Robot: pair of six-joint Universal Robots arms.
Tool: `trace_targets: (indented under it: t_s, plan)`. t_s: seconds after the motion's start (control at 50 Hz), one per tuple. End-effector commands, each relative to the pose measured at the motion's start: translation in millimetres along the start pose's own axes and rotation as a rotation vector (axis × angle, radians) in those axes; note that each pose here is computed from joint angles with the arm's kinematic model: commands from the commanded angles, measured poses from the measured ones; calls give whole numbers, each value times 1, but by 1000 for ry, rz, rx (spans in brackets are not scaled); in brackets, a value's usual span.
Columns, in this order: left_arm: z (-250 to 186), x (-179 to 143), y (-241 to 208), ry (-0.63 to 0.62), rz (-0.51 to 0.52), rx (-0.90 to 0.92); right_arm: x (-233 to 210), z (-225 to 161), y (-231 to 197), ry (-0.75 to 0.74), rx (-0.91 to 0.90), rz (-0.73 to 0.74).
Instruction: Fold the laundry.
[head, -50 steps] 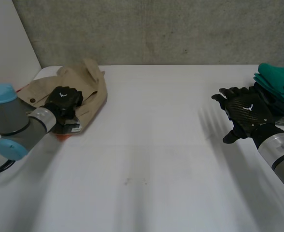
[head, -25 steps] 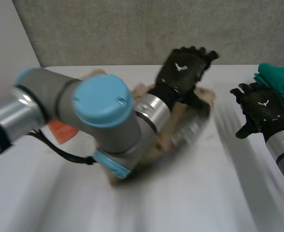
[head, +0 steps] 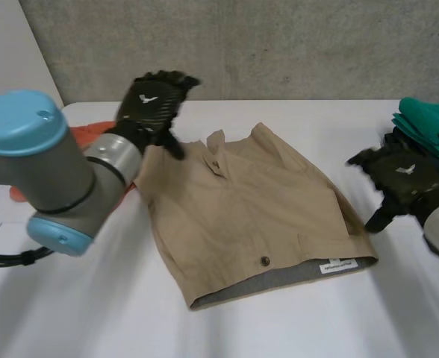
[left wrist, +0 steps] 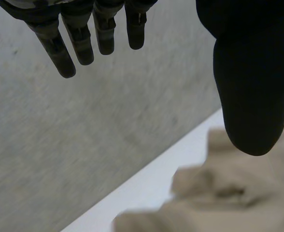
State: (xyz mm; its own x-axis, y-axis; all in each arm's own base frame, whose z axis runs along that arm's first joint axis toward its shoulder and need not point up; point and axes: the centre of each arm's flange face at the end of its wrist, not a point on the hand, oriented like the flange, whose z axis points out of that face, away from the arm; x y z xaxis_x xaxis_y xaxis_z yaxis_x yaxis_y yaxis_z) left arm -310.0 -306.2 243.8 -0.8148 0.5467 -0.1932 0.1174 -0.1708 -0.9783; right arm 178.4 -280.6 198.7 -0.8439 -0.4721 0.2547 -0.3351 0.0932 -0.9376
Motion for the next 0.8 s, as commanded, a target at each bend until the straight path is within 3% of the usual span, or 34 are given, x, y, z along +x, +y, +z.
trace_targets:
  t_s: [0.02,0.18,0.46,0.8]
  plan:
    - [18,-57,47,-47,195,-95,-77,-30,-14,-312,-60,112]
    - [36,-79,110,24,347,-165,-140,-19,-4,-435,-90,176]
    - [51,-80,151,44,354,-189,-242,-29,6,-591,-2,46]
    - [57,-82,153,11,372,-157,-265,-18,24,-547,24,-117]
